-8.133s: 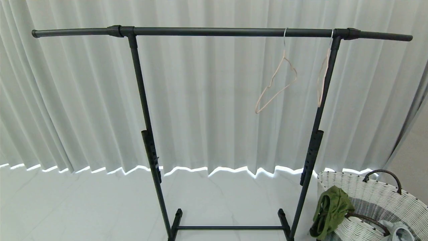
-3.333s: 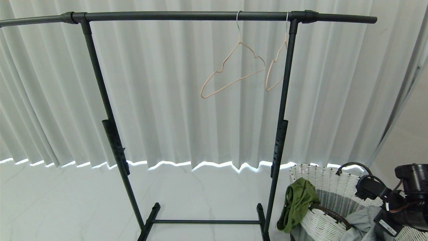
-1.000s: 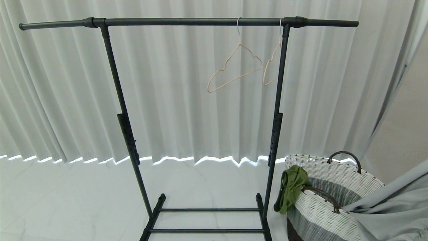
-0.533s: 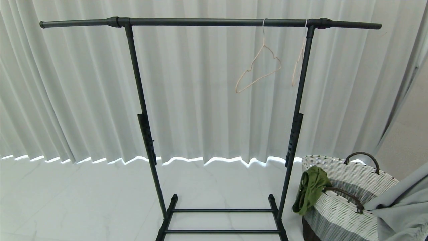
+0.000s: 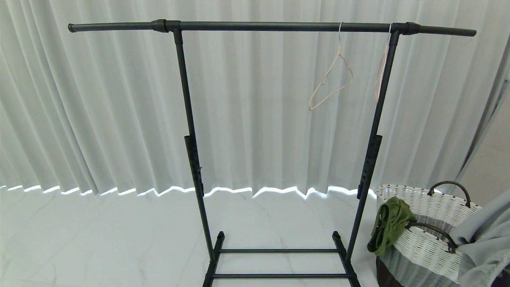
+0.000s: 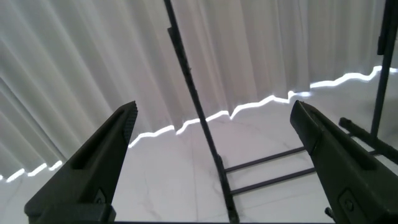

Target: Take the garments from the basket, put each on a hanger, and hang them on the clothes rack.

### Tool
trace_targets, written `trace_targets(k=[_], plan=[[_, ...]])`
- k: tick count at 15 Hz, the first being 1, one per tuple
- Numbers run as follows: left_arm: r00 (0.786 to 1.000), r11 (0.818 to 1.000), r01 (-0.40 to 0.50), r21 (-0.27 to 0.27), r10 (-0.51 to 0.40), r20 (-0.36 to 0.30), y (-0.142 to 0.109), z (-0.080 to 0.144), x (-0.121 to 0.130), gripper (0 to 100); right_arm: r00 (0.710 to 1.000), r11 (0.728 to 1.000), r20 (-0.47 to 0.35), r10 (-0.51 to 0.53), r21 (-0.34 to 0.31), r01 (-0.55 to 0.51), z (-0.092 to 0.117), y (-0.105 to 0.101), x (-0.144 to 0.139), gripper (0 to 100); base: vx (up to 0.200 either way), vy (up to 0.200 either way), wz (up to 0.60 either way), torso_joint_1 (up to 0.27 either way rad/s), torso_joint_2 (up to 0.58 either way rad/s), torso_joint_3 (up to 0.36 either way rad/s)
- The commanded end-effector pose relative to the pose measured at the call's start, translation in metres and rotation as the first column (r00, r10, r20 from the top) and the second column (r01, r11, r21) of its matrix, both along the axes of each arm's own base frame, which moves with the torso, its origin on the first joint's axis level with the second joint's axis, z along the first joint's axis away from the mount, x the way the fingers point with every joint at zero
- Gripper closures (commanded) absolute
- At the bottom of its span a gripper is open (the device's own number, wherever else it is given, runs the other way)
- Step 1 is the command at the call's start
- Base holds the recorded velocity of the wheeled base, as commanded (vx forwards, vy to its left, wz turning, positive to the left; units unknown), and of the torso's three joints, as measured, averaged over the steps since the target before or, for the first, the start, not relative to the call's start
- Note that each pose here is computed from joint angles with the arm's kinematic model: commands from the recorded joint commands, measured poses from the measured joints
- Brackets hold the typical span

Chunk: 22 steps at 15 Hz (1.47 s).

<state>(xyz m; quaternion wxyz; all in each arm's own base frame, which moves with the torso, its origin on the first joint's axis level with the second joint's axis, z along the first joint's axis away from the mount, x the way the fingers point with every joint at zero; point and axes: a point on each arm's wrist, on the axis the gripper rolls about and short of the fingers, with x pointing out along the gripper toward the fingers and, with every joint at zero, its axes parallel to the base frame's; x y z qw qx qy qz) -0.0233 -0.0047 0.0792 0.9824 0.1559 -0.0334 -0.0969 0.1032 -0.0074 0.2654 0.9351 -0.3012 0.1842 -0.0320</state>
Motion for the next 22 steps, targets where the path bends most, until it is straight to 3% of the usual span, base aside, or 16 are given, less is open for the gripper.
trace_targets(k=[1, 3, 7, 10, 11, 12, 14, 16, 18, 20, 21, 22], plan=[[1.0, 1.0, 0.0, 0.005, 0.0, -0.001, 0.0, 0.0, 0.0, 0, 1.0, 1.0, 0.006, 0.001, -0.001, -0.001, 0.001, 0.0, 0.0, 100, 0.0, 0.0, 0.0, 0.0, 0.0, 0.0], [1.0, 0.999, 0.002, 0.043, -0.002, 0.006, 0.0, 0.0, 0.0, 0, 1.0, 1.0, 0.008, 0.002, 0.001, -0.002, 0.001, 0.0, 0.0, 100, 0.0, 0.0, 0.0, 0.0, 0.0, 0.0], [1.0, 0.998, 0.017, 0.064, -0.018, 0.014, 0.0, 0.0, 0.0, 0, 1.0, 0.999, 0.025, 0.019, 0.035, -0.02, 0.002, 0.001, -0.003, 100, 0.0, 0.0, 0.0, 0.0, 0.0, 0.0], [0.999, 0.987, 0.019, 0.159, -0.026, 0.047, -0.001, 0.001, 0.0, 0, 0.997, 0.995, 0.055, 0.06, 0.082, -0.065, 0.005, 0.003, -0.012, 100, 0.0, 0.0, 0.0, 0.0, 0.0, 0.0], [0.998, 0.986, 0.034, 0.161, -0.043, 0.054, -0.001, 0.002, 0.0, 0, 0.995, 0.993, 0.058, 0.077, 0.088, -0.082, 0.005, 0.004, -0.012, 100, 0.0, 0.0, 0.0, 0.0, 0.0, 0.0], [0.997, 0.994, 0.041, 0.097, -0.047, 0.06, -0.001, 0.005, -0.001, 0, 0.991, 0.988, 0.062, 0.117, 0.094, -0.123, 0.007, 0.006, -0.012, 100, 0.0, 0.0, 0.0, 0.0, 0.0, 0.0], [0.995, 0.993, 0.05, -0.103, -0.041, 0.093, -0.001, 0.034, -0.007, 0, 0.983, 0.979, 0.077, 0.165, 0.109, -0.172, 0.015, 0.01, -0.006, 100, 0.0, 0.0, 0.0, 0.0, 0.0, 0.0], [0.995, 0.989, 0.065, -0.133, -0.055, 0.079, -0.001, 0.082, 0.0, 0, 0.971, 0.962, 0.137, 0.195, 0.167, -0.216, 0.044, 0.017, 0.012, 100, 0.0, 0.0, 0.0, 0.0, 0.0, 0.0], [0.984, 0.975, 0.177, -0.133, -0.18, -0.004, -0.003, 0.118, 0.025, 0, 0.957, 0.944, 0.179, 0.227, 0.203, -0.261, 0.073, 0.025, 0.029, 100, 0.0, 0.0, 0.0, 0.0, 0.0, 0.0], [0.92, 0.918, 0.366, -0.152, -0.382, -0.093, -0.009, 0.137, 0.053, 0, 0.948, 0.922, 0.183, 0.261, 0.245, -0.301, 0.086, 0.033, 0.034, 100, 0.0, 0.0, 0.0, 0.0, 0.0, 0.0], [0.875, 0.883, 0.439, -0.169, -0.462, -0.141, -0.014, 0.147, 0.072, 0, 0.937, 0.902, 0.188, 0.293, 0.27, -0.336, 0.088, 0.039, 0.033, 100, 0.0, 0.0, 0.0, 0.0, 0.0, 0.0], [0.875, 0.883, 0.439, -0.169, -0.462, -0.141, -0.014, 0.147, 0.072, 0, 0.937, 0.902, 0.188, 0.293, 0.27, -0.336, 0.088, 0.039, 0.033, 100, 0.0, 0.0, 0.0, 0.0, 0.0, 0.0]])
